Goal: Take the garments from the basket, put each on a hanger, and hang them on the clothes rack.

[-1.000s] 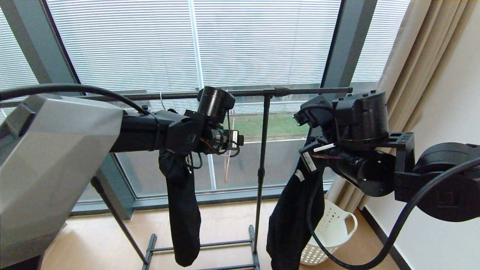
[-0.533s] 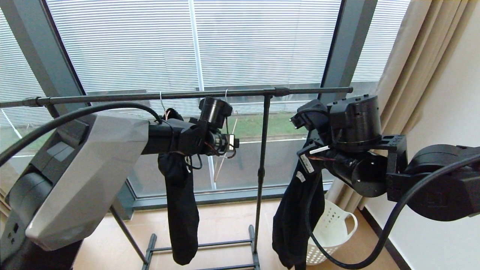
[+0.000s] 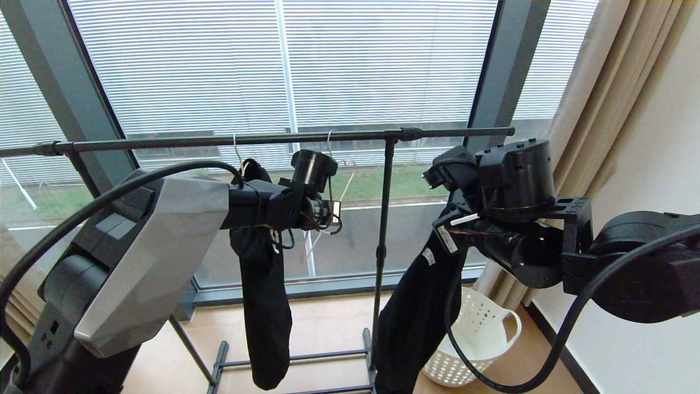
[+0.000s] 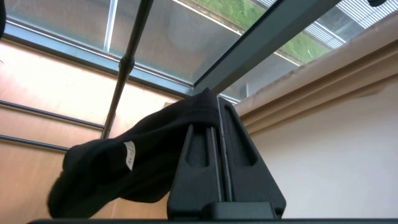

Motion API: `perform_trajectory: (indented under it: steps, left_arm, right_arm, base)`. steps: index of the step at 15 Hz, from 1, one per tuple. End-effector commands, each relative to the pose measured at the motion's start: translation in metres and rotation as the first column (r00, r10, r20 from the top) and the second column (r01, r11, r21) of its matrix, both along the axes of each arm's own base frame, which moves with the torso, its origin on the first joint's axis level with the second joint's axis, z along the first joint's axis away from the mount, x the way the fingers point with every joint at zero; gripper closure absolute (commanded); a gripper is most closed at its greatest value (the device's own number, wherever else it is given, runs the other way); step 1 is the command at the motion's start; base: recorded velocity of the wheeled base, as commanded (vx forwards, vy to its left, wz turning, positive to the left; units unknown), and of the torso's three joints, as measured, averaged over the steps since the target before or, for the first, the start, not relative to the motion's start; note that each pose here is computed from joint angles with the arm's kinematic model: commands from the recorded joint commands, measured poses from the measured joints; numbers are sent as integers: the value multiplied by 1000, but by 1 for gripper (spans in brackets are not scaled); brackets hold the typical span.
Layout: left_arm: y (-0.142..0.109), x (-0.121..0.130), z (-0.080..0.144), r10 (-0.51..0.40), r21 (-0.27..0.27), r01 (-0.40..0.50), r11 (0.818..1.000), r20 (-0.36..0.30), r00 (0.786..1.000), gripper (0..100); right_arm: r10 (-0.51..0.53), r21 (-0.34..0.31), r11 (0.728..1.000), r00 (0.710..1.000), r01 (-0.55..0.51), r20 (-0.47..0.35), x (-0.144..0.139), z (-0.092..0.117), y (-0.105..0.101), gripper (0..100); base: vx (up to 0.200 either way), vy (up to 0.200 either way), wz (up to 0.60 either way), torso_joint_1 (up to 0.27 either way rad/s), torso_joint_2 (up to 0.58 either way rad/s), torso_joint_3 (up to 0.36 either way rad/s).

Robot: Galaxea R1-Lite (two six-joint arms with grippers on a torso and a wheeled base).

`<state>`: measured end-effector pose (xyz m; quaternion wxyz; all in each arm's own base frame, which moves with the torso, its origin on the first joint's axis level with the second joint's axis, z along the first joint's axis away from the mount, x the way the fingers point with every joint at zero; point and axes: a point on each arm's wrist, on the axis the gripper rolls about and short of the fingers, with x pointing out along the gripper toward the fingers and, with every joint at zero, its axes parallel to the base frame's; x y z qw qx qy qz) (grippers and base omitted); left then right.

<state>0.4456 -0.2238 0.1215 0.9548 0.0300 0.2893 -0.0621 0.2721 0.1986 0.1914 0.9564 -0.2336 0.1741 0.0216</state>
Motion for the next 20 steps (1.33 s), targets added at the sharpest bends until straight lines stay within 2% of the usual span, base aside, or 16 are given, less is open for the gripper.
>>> perform_trajectory:
  steps: [1, 8, 11, 14, 18, 20]
  left_arm:
    - [-1, 0, 0, -1, -1, 1, 1000, 0, 1000, 100]
    - [1, 0, 3, 5, -7, -5, 1000, 5, 1000, 100]
    - [3, -5, 18, 11, -27, -11, 1000, 29, 1000, 100]
    - [7, -14, 37, 14, -45, -11, 999, 51, 999, 100]
    - [13, -30, 40, 7, -29, -6, 1000, 22, 1000, 100]
    - [18, -47, 52, 6, -32, -6, 999, 17, 1000, 100]
  right_arm:
    - [2, 0, 1000, 1000, -2, -1, 0, 0, 0, 100]
    - [0, -1, 1000, 1000, 0, -2, 1, -1, 0, 100]
    - [-1, -1, 1000, 1000, 1, -1, 1, 0, 0, 100]
    - [0, 2, 1000, 1000, 0, 1, 0, 0, 0, 100]
    - [0, 4, 1000, 1000, 0, 3, -1, 1, -1, 100]
    - [-2, 3, 1000, 1000, 2, 2, -1, 1, -1, 100]
  base:
    - [0, 0, 0, 0, 0, 0]
    - [0, 0, 0, 0, 0, 0]
    - [0, 0, 0, 0, 0, 0]
    - [0, 0, 0, 0, 0, 0]
    - [0, 0, 0, 0, 0, 0]
    - [0, 0, 0, 0, 0, 0]
